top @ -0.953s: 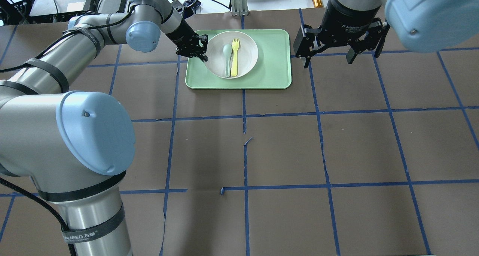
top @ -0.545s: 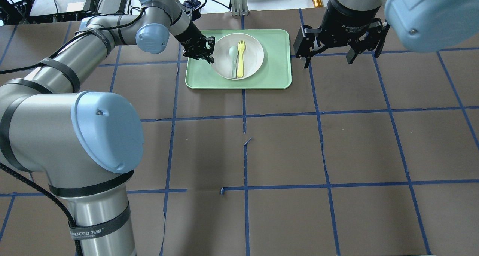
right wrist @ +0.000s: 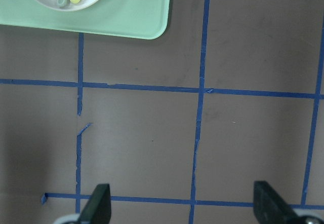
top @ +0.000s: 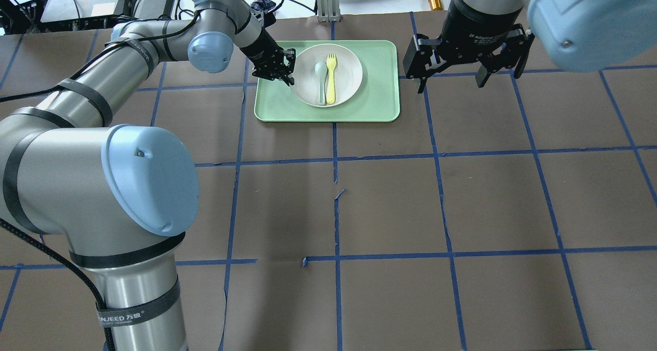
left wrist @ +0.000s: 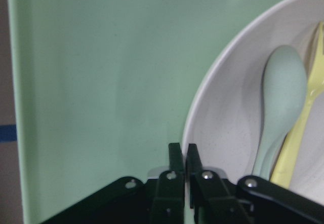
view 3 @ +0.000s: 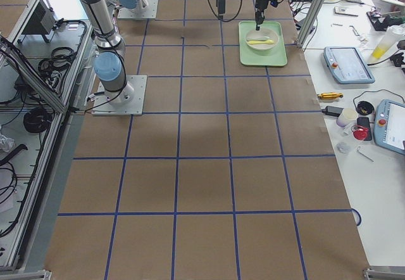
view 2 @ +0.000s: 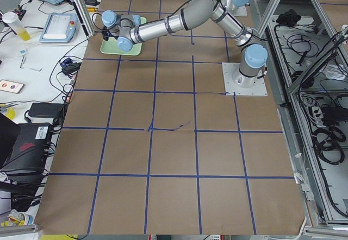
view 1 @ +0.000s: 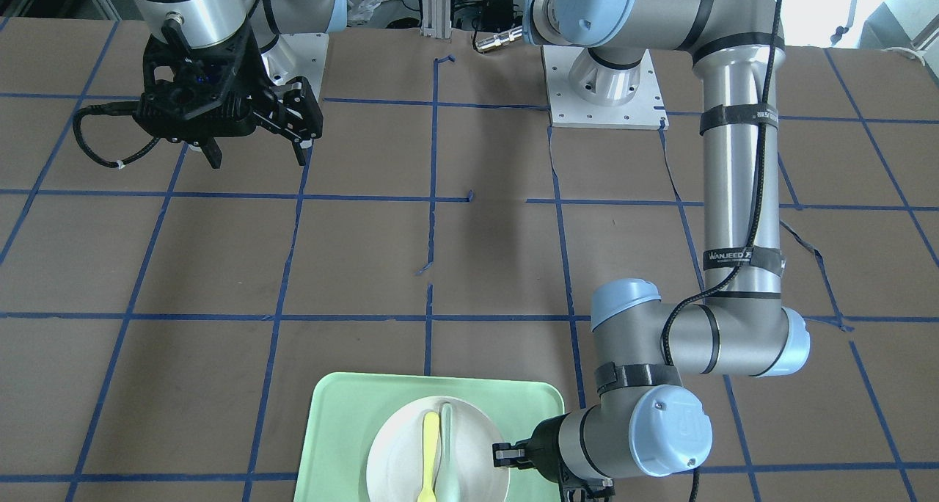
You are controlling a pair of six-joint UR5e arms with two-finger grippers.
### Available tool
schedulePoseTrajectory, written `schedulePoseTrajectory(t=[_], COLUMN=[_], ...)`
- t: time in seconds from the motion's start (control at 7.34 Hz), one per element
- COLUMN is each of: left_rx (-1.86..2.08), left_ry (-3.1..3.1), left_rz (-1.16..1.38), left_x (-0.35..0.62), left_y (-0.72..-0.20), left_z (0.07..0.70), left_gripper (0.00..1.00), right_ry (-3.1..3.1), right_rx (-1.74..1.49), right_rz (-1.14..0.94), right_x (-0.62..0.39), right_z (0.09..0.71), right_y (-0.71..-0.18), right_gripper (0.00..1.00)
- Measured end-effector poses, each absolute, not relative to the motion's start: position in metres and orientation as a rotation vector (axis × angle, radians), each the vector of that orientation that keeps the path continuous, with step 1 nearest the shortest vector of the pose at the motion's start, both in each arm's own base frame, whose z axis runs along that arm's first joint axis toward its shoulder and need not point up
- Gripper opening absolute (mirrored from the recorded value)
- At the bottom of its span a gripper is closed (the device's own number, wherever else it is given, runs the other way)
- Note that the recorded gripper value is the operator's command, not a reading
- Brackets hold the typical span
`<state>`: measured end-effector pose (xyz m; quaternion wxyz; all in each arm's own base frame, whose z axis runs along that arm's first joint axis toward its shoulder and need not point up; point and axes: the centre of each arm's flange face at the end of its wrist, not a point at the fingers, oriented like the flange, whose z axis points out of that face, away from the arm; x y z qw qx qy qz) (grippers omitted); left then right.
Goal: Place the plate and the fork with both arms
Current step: 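Open the left gripper and release the bowl on the tray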
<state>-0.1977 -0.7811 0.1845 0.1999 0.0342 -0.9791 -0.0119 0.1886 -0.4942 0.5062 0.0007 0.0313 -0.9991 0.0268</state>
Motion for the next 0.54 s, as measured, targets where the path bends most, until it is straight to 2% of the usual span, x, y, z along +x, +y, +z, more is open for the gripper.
schedulePoseTrajectory(t=[0.27,0.54], left_rx=[0.116,0.124], left_ry=[-2.73,-2.747], left_rz=[0.014,0.037], left_x=[-0.198,-0.195], left_y=[-0.783,-0.77], left_z=[0.191,0.214], left_gripper=[0.71,0.94], right_ry=[-3.138,-3.138], right_rx=[0.098,0.1], right_rz=[0.084,0.084], right_x=[0.189,0.189], right_z=[0.506,0.506], right_y=[-0.495,-0.495], right_gripper=[1.0,1.0])
